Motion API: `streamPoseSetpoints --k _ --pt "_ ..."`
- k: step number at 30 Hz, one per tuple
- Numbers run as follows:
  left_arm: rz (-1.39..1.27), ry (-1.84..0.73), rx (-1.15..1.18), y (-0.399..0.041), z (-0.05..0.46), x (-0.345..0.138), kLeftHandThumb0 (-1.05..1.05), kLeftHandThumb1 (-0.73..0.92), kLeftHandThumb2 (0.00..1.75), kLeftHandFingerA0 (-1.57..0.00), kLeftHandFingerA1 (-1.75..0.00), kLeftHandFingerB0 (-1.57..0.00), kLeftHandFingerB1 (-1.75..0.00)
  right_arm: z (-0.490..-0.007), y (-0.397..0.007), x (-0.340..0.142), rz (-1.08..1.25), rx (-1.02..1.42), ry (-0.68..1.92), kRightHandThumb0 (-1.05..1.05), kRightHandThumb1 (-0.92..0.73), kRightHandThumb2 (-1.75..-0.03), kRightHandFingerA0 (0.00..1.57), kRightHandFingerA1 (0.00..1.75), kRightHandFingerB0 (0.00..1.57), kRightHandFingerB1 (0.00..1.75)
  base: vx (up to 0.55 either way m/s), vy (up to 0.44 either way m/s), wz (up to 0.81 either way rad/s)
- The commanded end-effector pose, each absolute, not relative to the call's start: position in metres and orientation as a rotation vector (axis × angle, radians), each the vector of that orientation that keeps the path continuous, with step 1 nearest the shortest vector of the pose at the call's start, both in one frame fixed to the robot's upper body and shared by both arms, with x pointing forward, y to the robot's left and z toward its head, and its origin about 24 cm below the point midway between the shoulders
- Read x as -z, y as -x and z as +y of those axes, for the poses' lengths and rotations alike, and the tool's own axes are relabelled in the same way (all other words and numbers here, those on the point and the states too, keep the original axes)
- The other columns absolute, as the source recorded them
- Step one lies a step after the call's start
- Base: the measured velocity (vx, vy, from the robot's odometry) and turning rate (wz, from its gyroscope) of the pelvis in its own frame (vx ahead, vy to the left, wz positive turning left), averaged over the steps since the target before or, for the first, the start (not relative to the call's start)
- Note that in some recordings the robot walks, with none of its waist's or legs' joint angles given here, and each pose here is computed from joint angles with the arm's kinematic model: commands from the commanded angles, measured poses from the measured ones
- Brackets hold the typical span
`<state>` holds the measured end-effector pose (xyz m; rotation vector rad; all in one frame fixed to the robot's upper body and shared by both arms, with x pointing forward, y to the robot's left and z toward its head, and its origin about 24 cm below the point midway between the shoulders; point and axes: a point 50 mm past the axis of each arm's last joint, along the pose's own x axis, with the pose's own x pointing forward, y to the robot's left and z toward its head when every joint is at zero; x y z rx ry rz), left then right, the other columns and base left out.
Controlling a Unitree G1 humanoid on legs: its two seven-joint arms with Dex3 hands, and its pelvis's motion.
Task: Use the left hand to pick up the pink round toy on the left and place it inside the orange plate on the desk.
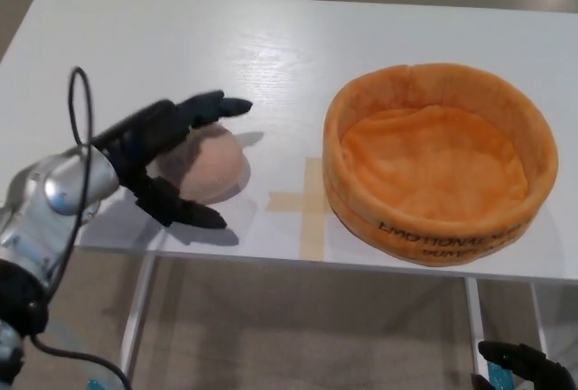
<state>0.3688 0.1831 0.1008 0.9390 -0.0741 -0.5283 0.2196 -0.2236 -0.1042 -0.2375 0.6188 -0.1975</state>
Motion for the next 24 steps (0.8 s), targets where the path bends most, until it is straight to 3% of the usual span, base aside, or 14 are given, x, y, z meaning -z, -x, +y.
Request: streamPoseSetpoints --k 1,3,4,5,6,7,8,9,10,14,15,20,21,24 --pt "-0.045 -1.178 0.488 -0.37 0.179 -0.074 -0.51 0.4 0.63 -0.07 -0.3 -0.08 -0.33 -0.222 -0.216 0.107 0.634 0.193 0.211 -0.3 -0.61 -0.58 0.67 0.73 0.56 0.54 0.0 0.0 0.0" --pt "-0.031 -1.185 0.507 -0.37 0.178 -0.07 -0.45 0.49 0.66 -0.17 -0.36 -0.14 -0.34 -0.222 -0.216 0.107 0.636 0.195 0.206 -0.29 -0.61 -0.58 0.66 0.72 0.56 0.53 0.0 0.0 0.0" --pt "-0.03 -1.182 0.513 -0.369 0.177 -0.069 -0.36 0.57 0.57 -0.4 -0.37 -0.17 -0.28 -0.222 -0.217 0.107 0.636 0.195 0.206 -0.3 -0.61 -0.58 0.66 0.73 0.57 0.54 0.0 0.0 0.0" --pt "-0.033 -1.181 0.513 -0.369 0.177 -0.069 -0.36 0.57 0.57 -0.4 -0.37 -0.17 -0.28 -0.221 -0.217 0.107 0.635 0.195 0.207 -0.3 -0.61 -0.58 0.66 0.73 0.57 0.54 0.0 0.0 0.0" --pt "-0.033 -1.156 0.517 -0.369 0.177 -0.068 -0.28 0.63 0.59 -0.86 -0.62 -0.31 -0.31 -0.221 -0.217 0.107 0.636 0.195 0.207 -0.29 -0.61 -0.58 0.66 0.73 0.57 0.54 0.0 0.0 0.0" --pt "-0.034 -1.139 0.52 -0.369 0.177 -0.068 -0.28 0.63 0.59 -0.86 -0.62 -0.31 -0.31 -0.221 -0.217 0.107 0.637 0.194 0.206 -0.29 -0.61 -0.58 0.66 0.73 0.57 0.54 0.0 0.0 0.0" --pt "-0.024 -1.124 0.529 -0.369 0.176 -0.068 -0.25 0.73 0.63 -1.1 -0.65 -0.57 -0.39 -0.221 -0.217 0.107 0.64 0.195 0.205 -0.28 -0.6 -0.58 0.67 0.71 0.57 0.53 0.0 0.0 0.0" --pt "-0.014 -1.114 0.539 -0.369 0.176 -0.067 -0.25 0.73 0.63 -1.1 -0.65 -0.57 -0.39 -0.221 -0.217 0.107 0.643 0.196 0.204 -0.28 -0.6 -0.58 0.67 0.71 0.57 0.53 0.0 0.0 0.0" --pt "-0.012 -1.125 0.537 -0.369 0.176 -0.067 -0.23 0.82 0.64 -1.11 -0.93 -0.81 -0.47 -0.221 -0.217 0.107 0.642 0.195 0.21 -0.29 -0.61 -0.58 0.68 0.71 0.57 0.53 0.0 0.0 0.0" --pt "-0.023 -1.127 0.512 -0.372 0.174 -0.069 -0.22 0.84 0.69 -1.02 -0.98 -0.91 -0.59 -0.221 -0.218 0.107 0.64 0.191 0.209 -0.32 -0.61 -0.58 0.67 0.71 0.56 0.52 0.0 0.0 0.0" --pt "-0.04 -1.122 0.497 -0.372 0.173 -0.07 -0.2 0.84 0.71 -0.9 -1.31 -0.83 -0.79 -0.221 -0.218 0.107 0.64 0.189 0.213 -0.3 -0.61 -0.58 0.66 0.7 0.56 0.52 0.0 0.0 0.0" --pt "-0.108 -1.11 0.46 -0.372 0.173 -0.076 -0.2 0.84 0.7 -0.82 -1.4 -0.82 -0.81 -0.221 -0.219 0.106 0.641 0.184 0.223 -0.31 -0.61 -0.58 0.67 0.7 0.56 0.51 0.0 0.0 0.0" --pt "-0.145 -1.088 0.437 -0.374 0.174 -0.082 -0.2 0.83 0.69 -0.91 -1.24 -0.84 -0.77 -0.221 -0.219 0.106 0.642 0.191 0.21 -0.29 -0.61 -0.58 0.65 0.68 0.57 0.53 0.0 0.0 0.0" --pt "-0.18 -1.067 0.408 -0.375 0.174 -0.088 -0.2 0.82 0.68 -0.93 -1.24 -0.85 -0.8 -0.221 -0.219 0.107 0.645 0.191 0.211 -0.29 -0.61 -0.58 0.65 0.68 0.57 0.52 0.0 0.0 0.0"
